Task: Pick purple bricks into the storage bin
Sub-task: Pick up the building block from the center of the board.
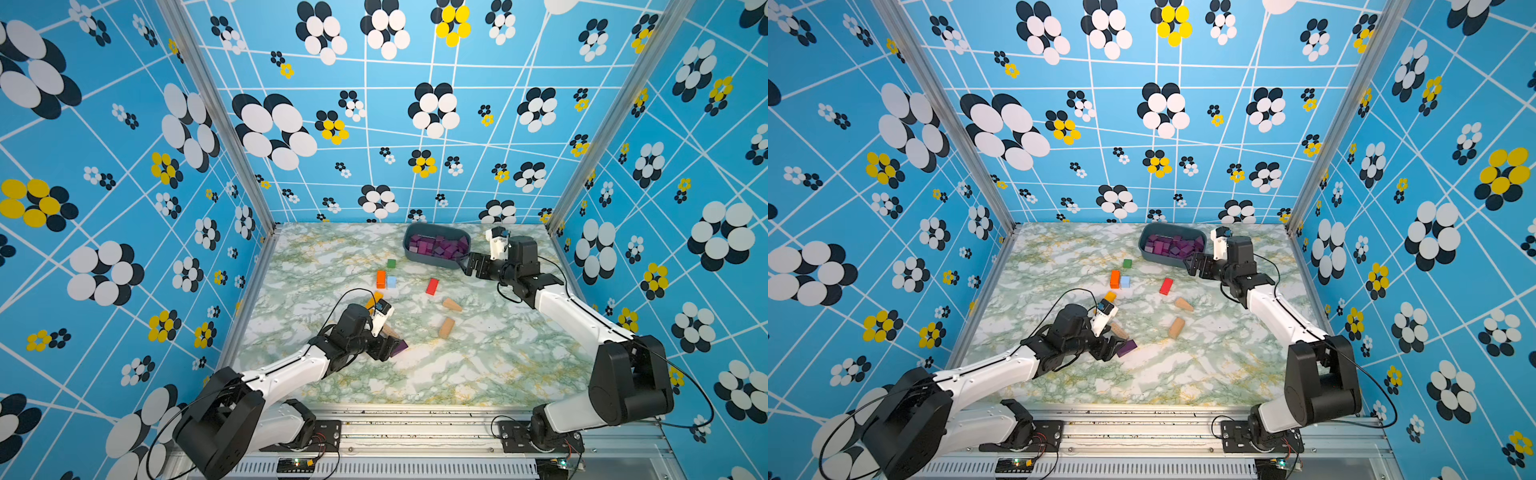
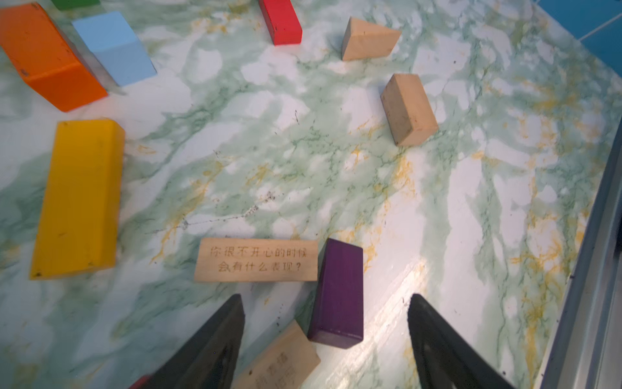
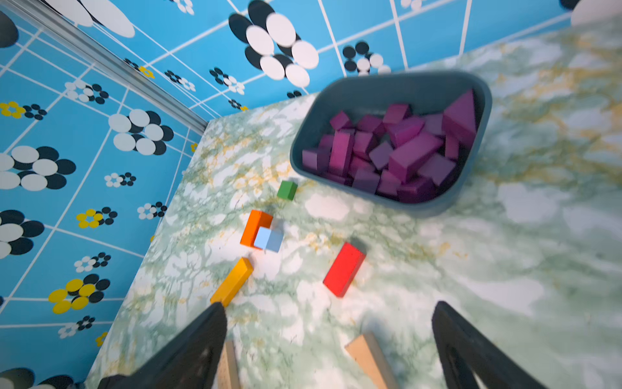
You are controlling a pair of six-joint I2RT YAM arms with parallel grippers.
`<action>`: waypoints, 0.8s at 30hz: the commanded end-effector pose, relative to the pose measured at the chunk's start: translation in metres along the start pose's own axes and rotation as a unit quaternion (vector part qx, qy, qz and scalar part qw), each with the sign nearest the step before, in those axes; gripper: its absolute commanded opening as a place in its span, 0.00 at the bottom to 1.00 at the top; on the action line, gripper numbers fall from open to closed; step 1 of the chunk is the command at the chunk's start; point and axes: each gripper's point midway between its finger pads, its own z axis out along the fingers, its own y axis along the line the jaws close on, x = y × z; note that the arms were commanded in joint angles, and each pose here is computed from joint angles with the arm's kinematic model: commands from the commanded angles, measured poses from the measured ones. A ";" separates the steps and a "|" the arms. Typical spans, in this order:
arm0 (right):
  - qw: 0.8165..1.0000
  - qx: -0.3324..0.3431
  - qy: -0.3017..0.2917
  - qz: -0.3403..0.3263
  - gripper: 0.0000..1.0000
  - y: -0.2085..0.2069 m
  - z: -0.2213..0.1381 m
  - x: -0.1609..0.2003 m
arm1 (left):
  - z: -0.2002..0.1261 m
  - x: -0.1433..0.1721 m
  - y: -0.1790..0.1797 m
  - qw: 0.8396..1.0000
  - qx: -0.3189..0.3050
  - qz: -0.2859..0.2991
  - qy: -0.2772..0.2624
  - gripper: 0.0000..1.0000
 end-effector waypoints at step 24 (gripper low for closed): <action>0.999 0.006 0.031 0.014 0.93 -0.012 -0.017 0.058 | 0.049 0.049 -0.004 0.984 -0.004 -0.016 0.179 0.38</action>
